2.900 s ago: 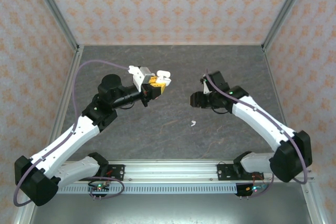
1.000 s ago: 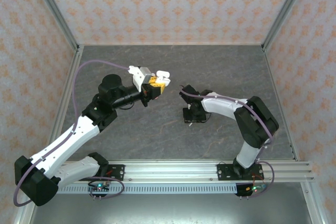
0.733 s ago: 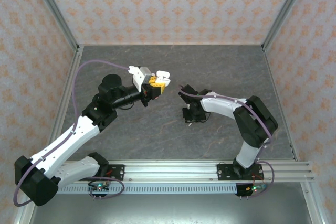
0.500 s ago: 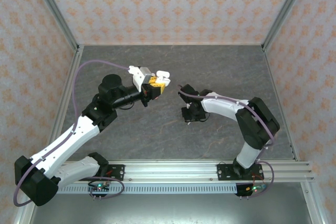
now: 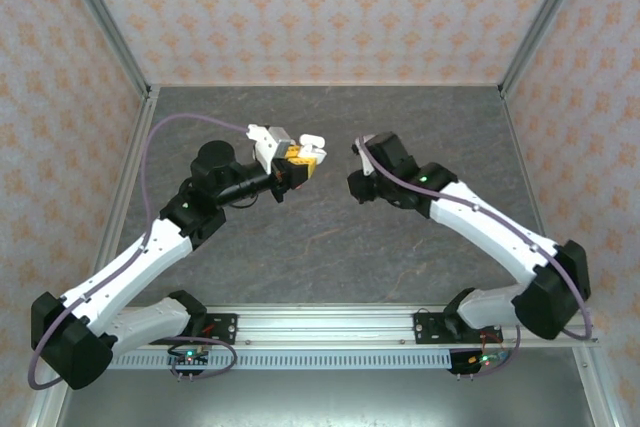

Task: Insert the wireless bluetooth earbuds into the charging case

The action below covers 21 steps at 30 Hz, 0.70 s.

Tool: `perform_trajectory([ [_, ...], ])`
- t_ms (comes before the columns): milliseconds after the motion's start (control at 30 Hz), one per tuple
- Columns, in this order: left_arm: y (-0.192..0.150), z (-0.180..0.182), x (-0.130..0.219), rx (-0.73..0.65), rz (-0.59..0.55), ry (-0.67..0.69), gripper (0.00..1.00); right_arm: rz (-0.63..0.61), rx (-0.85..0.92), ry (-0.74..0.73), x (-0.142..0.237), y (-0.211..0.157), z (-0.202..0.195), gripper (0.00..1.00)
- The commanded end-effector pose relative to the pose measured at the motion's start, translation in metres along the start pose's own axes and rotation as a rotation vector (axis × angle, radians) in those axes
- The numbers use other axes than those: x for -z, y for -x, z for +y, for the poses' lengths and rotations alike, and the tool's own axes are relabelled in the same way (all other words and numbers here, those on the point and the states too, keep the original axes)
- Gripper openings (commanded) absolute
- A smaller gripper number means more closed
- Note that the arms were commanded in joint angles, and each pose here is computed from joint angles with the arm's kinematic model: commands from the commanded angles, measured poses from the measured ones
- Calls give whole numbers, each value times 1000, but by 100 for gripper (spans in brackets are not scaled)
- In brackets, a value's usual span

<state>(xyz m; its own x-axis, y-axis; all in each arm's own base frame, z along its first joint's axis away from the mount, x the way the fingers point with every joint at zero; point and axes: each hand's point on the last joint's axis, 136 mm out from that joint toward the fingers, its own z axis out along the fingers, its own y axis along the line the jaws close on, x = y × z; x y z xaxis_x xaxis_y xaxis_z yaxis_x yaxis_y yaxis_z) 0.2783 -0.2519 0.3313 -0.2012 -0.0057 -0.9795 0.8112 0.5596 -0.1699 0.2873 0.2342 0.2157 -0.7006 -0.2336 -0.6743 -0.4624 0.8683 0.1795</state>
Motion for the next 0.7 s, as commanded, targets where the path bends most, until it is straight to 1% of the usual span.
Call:
perform_trajectory([
  [0, 14, -7, -3, -4, -55, -42, 2, -195, 93, 69, 40, 53, 19, 20],
  [167, 18, -11, -7, 18, -78, -75, 2, -347, 177, 140, 84, 90, 38, 20],
  [267, 20, -13, -10, 27, -84, -93, 2, -409, 205, 178, 97, 105, 48, 20],
  [300, 20, -12, -10, 30, -86, -93, 2, -451, 211, 198, 111, 111, 52, 20],
  [333, 21, -12, -11, 32, -87, -95, 2, -472, 215, 211, 117, 114, 54, 20],
  [467, 21, -14, -12, 28, -87, -103, 2, -518, 225, 261, 125, 123, 64, 20],
  [667, 22, -14, -13, 23, -77, -102, 2, -534, 236, 288, 125, 129, 70, 20],
])
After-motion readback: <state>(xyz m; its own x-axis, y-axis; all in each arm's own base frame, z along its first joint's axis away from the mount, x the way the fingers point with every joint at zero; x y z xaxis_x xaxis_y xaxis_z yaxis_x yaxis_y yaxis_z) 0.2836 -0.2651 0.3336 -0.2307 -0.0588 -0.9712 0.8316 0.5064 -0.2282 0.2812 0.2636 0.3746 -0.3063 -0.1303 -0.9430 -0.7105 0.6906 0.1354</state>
